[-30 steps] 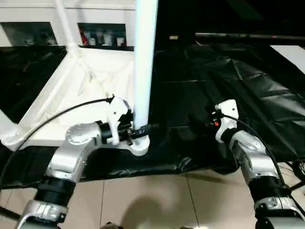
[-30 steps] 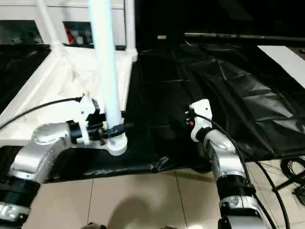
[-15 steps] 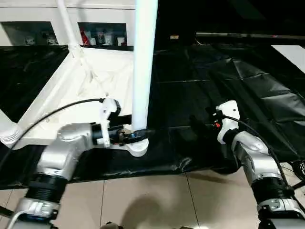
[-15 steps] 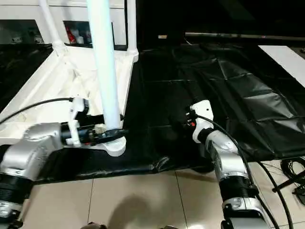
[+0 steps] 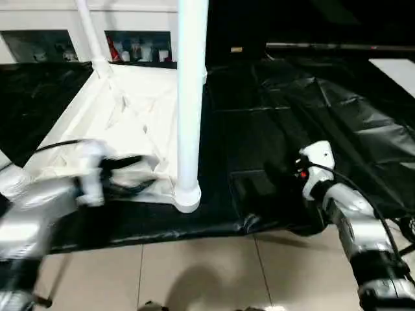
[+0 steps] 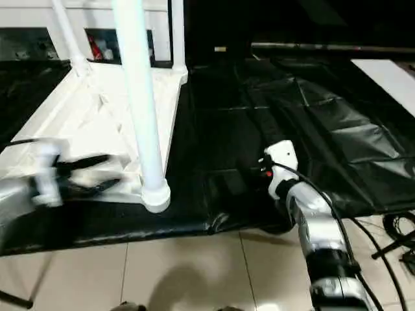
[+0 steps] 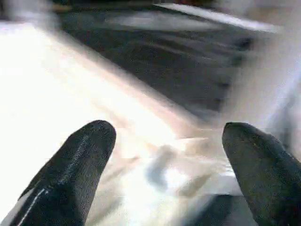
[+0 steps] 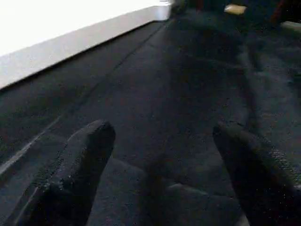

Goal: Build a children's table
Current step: Rotate table base

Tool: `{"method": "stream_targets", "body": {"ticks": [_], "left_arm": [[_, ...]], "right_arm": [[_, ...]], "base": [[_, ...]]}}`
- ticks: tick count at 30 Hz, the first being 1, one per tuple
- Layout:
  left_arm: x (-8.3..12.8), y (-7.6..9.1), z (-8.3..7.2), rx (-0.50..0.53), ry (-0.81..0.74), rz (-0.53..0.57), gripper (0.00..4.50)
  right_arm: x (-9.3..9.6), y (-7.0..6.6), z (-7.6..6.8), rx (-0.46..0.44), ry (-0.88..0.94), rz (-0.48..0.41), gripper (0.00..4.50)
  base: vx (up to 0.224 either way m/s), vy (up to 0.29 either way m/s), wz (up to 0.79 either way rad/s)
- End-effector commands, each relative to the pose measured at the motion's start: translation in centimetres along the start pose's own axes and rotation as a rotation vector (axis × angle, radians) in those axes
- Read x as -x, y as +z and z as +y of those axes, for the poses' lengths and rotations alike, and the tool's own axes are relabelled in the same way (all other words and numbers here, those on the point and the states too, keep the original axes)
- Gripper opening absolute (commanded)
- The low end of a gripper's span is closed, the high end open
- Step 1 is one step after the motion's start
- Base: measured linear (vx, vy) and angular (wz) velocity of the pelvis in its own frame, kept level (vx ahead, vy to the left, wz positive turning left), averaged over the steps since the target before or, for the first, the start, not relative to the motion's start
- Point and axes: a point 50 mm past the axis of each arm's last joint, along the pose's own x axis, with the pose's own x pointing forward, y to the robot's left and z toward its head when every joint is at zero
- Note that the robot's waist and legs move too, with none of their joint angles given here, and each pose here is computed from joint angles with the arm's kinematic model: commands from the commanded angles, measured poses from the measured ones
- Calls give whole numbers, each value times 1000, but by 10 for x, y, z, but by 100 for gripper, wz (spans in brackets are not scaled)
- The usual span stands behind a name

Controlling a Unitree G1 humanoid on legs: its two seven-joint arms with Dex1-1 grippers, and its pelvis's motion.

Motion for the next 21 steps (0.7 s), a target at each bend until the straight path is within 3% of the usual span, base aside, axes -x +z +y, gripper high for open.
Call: {"method": "stream_targets", "body": {"ticks": [1, 2, 4, 6, 10, 15, 21], "left_arm": [[12, 3, 8, 3, 245, -67, 425], [20, 1, 11, 11, 411, -83, 425], [19, 2, 2, -47, 582, -114, 425], [17, 1, -1, -65, 630, -95, 425], [2, 3, -13, -69, 708, -137, 425], [-22, 2, -31, -95, 670, -138, 425], [-33, -1, -31, -123, 686, -104, 425]], "right_arm": [[2, 9, 5, 7, -54, -39, 388], [3, 12, 14, -9, -51, -57, 388], [3, 10, 24, -72, -47, -69, 388], [3, 8, 27, -104, -41, -67, 388], [3, 2, 38, -133, -22, -53, 388], [0, 5, 42, -129, -19, -51, 388], [-4, 10, 41, -113, 9, -61, 388]], "base": [[0, 0, 0], [0, 0, 0], [0, 0, 0], [0, 0, 0], [0, 0, 0], [-13, -6, 37], [18, -13, 34]]}}
